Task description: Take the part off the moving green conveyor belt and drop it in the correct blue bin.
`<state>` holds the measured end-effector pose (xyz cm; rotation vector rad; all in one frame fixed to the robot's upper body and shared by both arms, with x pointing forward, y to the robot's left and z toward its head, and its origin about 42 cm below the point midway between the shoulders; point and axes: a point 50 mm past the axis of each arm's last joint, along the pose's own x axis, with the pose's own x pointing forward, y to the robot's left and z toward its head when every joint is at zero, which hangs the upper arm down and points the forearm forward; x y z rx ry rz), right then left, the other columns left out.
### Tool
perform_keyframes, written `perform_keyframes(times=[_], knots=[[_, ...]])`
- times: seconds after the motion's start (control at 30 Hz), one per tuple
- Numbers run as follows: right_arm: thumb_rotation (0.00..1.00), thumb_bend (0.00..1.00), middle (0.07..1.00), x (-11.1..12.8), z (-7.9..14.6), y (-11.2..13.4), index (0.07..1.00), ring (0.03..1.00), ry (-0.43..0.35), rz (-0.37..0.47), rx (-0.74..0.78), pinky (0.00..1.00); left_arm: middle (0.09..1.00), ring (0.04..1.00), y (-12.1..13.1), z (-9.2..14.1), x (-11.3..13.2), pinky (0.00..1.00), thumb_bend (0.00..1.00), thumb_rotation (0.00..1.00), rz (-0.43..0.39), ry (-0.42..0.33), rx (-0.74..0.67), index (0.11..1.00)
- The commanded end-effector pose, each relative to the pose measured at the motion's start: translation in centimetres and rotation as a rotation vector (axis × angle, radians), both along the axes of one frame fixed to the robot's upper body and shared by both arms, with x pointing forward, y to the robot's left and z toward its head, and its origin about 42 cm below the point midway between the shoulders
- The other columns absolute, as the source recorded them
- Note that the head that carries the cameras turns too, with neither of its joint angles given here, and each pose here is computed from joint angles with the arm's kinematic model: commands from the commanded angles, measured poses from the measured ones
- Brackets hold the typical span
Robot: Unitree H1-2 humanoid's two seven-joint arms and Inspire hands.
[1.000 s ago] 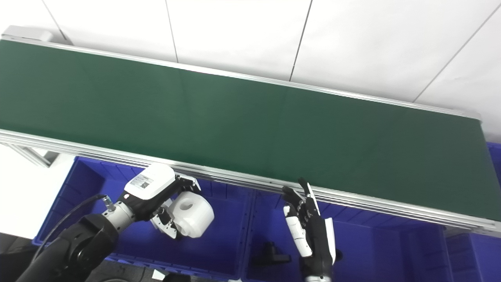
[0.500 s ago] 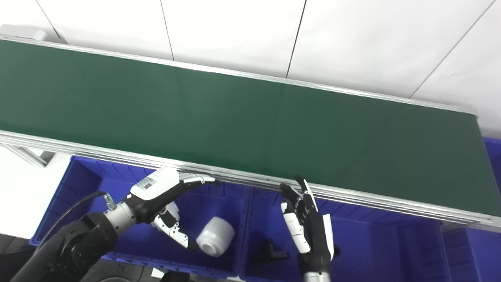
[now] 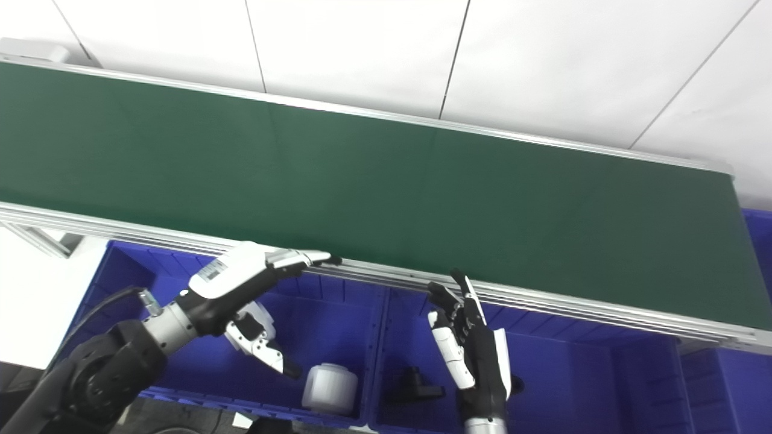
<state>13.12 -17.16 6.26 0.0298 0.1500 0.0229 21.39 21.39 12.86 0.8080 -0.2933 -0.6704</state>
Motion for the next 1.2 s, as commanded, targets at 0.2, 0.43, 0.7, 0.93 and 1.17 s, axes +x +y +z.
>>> perform_keyframes(times=[0.2,0.43,0.7,0.93,1.17], knots=[[0.76,0.76,0.806,0.2,0.8,1.2,0.949,0.811,-0.036,0.001,-0.012,0.78,0.986,0.959,-2.7,3.1,-4.4,0.89,0.89,0.81,0.394,0.289,-0.708,0.983],[0.78,0.77,0.872,0.0,0.3,2.3,0.946,0.866,-0.038,-0.053,-0.058,0.84,1.0,1.0,-3.3,-1.2,-6.0,1.0,0.85,0.88,0.458,0.399,-0.751,1.0],[0.81,0.76,0.945,0.2,0.1,3.6,0.946,0.914,-0.044,-0.082,-0.077,0.88,1.0,1.0,-2.0,-5.9,-3.8,1.0,0.92,0.85,0.513,0.353,-0.686,1.0],[0.8,0.75,0.95,0.4,-0.2,4.5,0.927,0.916,-0.046,-0.119,-0.086,0.89,1.0,1.0,-1.2,-6.6,-3.6,1.0,0.91,0.87,0.511,0.343,-0.692,1.0],[0.8,0.73,0.966,1.0,-0.9,6.1,0.914,0.94,-0.037,-0.134,-0.097,0.92,1.0,1.0,0.4,-7.2,-3.0,1.0,0.91,0.85,0.51,0.377,-0.727,1.0]])
